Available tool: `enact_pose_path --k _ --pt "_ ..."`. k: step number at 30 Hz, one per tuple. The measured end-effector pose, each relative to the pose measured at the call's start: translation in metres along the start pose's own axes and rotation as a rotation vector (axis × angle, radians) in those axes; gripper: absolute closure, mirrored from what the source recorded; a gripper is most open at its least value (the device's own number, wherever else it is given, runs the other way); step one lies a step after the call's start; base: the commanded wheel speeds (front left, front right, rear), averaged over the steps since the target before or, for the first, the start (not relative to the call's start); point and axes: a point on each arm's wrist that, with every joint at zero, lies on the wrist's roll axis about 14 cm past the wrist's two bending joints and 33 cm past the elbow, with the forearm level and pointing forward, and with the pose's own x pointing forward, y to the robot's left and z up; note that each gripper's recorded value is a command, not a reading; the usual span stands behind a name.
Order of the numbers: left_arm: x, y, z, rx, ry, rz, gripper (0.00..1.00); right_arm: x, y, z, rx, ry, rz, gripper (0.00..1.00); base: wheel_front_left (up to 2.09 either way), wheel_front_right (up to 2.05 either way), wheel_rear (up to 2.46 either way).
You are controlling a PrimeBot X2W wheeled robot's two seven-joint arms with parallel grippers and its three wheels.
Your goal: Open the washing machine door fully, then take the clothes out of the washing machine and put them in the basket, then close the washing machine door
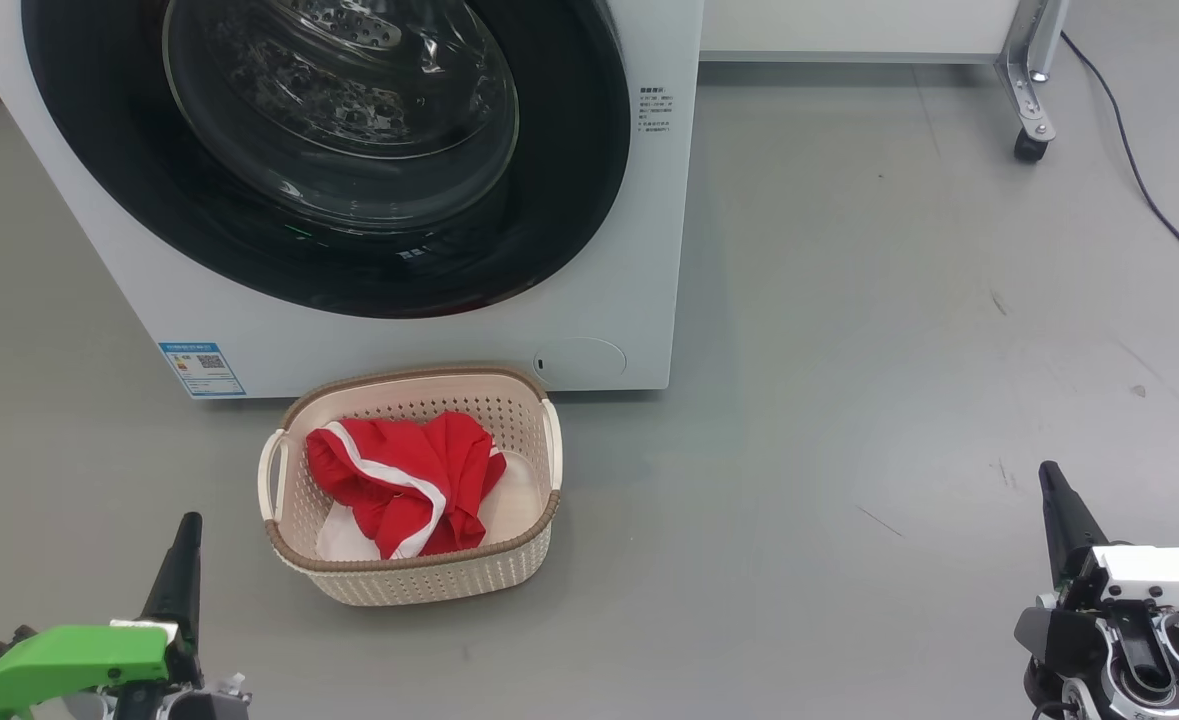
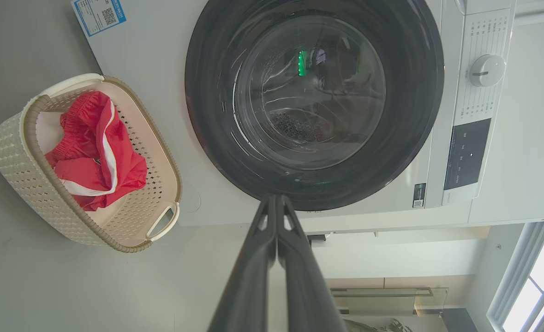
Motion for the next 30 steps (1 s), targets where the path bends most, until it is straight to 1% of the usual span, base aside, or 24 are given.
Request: enact_pose_path --k 30 --pt "0.0004 -0.0008 0.0001 -0.002 -0.002 -0.002 1.0 0.0016 -0.0002 0.0008 0.001 0.0 -0.001 1.0 0.0 0.0 0.0"
